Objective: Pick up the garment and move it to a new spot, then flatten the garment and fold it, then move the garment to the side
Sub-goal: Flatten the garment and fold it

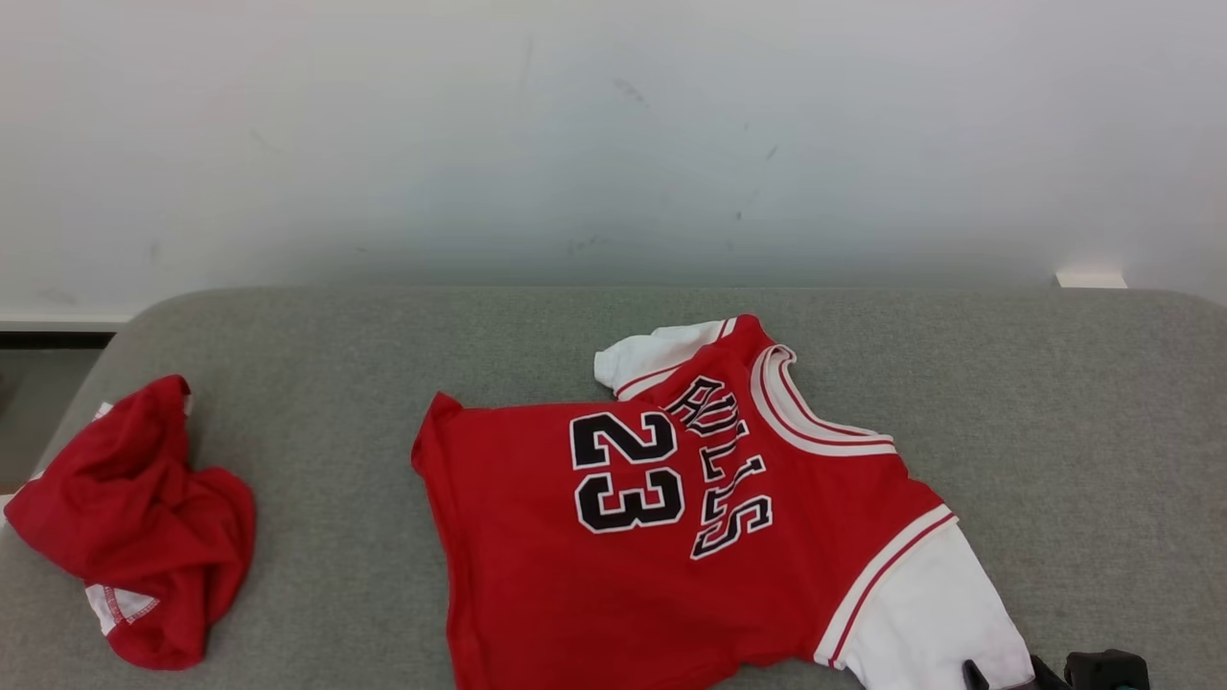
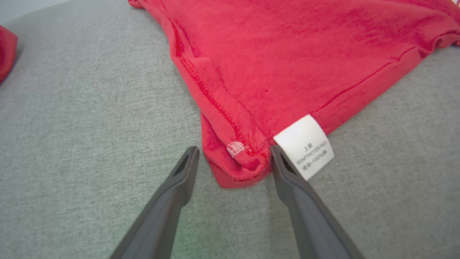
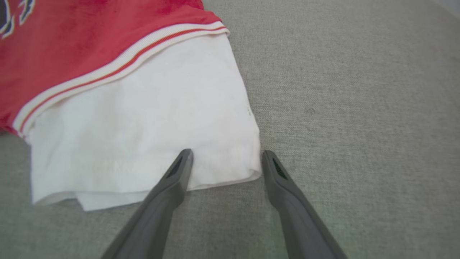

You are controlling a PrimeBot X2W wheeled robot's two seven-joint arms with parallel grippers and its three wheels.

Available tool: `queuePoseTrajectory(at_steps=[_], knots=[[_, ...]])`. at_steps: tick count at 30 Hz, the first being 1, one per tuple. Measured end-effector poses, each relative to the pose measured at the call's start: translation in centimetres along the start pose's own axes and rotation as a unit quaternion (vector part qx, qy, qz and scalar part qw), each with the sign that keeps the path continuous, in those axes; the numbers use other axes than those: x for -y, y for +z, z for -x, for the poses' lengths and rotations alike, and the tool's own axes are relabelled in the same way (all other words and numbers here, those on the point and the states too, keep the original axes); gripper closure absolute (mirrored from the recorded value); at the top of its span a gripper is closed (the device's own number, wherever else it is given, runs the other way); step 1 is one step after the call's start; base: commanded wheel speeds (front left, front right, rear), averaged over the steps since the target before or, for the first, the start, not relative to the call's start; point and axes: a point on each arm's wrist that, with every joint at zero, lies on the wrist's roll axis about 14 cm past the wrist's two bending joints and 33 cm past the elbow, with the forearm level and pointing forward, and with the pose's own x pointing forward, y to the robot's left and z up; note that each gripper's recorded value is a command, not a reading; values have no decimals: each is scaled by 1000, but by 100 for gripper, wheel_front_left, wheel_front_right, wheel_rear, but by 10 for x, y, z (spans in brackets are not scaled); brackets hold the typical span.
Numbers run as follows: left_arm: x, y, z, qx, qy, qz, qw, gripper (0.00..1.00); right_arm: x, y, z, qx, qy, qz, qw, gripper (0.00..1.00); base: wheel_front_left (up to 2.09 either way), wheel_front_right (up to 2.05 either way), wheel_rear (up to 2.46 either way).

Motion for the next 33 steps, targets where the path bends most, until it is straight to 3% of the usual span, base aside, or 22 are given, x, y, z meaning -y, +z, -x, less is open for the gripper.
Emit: queuePoseTrajectory(at_steps=[5, 6, 9, 12, 16, 17, 19, 20, 22, 23, 29, 33], knots=[[-4, 0, -4, 0, 6, 7, 1000, 1, -6, -1, -5, -10, 7, 4, 1000, 0, 0, 0, 0], [-5, 0, -4, -1, 8, 10, 1000, 8, -7, -1, -6, -11, 8, 4, 1000, 0, 0, 0, 0], [-6, 0, -4, -1, 13, 14, 1000, 50, -13, -1, -10, -14, 15, 8, 1000, 0, 0, 0, 0], [-8, -3, -3, -4, 17, 18, 1000, 57, -17, -1, -13, -17, 20, 9, 1000, 0, 0, 0, 0], [-9, -5, -1, -6, 21, 22, 1000, 59, -20, -3, -15, -22, 24, 10, 999, 0, 0, 0, 0], [-10, -6, -1, -7, 21, 23, 999, 62, -21, -3, -16, -23, 25, 10, 999, 0, 0, 0, 0], [-10, -7, 0, -8, 22, 23, 999, 79, -22, -3, -17, -26, 27, 9, 999, 3, 0, 0, 0], [-10, -8, 0, -10, 22, 25, 999, 96, -23, -3, -18, -27, 28, 7, 999, 31, 0, 0, 0], [-8, -9, 0, -12, 16, 27, 999, 100, -25, -4, -19, -29, 31, 4, 999, 82, 0, 0, 0], [-7, -10, 0, -13, 13, 29, 999, 100, -27, -3, -19, -28, 33, 1, 999, 100, 0, 0, 0], [-5, -9, -1, -14, 4, 56, 998, 100, -43, 18, -21, 14, 48, -76, 996, 100, 0, 0, 0], [-7, 8, -5, 2, 1, 116, 993, 100, -49, 69, -18, 94, 68, -162, 980, 100, 0, 0, 0]])
